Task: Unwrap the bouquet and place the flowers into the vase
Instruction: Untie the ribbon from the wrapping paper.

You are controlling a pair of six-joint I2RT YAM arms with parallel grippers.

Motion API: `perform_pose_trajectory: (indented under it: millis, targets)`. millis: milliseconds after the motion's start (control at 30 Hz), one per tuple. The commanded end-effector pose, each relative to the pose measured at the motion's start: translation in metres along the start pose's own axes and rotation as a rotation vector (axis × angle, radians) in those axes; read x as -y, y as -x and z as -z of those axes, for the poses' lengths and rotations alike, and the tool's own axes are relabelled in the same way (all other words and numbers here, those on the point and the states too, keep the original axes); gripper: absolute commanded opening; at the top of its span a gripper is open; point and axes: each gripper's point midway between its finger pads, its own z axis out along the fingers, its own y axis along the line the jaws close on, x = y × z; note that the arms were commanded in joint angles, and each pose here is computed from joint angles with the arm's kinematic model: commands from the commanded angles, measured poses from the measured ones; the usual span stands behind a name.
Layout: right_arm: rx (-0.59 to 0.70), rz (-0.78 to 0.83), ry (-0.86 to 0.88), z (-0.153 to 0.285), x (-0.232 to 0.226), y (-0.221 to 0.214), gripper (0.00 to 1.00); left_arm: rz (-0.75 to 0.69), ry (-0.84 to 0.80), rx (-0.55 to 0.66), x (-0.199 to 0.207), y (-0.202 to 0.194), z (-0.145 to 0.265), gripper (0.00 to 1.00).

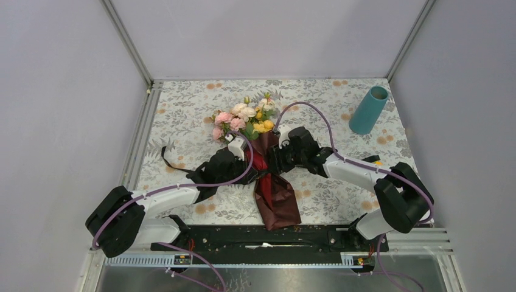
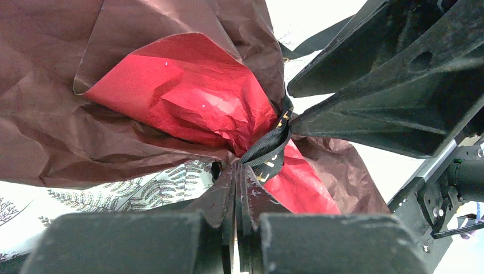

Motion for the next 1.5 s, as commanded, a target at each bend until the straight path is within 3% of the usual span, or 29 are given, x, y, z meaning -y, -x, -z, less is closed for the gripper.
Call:
perform_pose_trajectory:
  millis: [0,300,633,1167,1467]
  targets:
    - [0.018,0.038,0.055,-0.002,-0.009,0.014,0.42,0.001,0.0,0.05,0.002,0.012,0.003,0.0]
    - [0.011,0.027,0.05,-0.012,-0.006,0.016,0.37,-0.005,0.003,0.048,0.002,0.012,0.004,0.0]
    - [0.012,0.012,0.012,-0.01,0.001,0.009,0.0,0.008,0.043,0.052,-0.005,0.012,0.006,0.0]
    - [0.131,-0.183,-0.264,0.02,0.044,-0.01,0.0,0.087,0.165,0.079,-0.035,-0.005,0.018,0.0]
    - [0.113,-0.285,-0.358,0.022,0.06,-0.028,0.0,0.126,0.205,0.072,-0.044,-0.012,0.02,0.0]
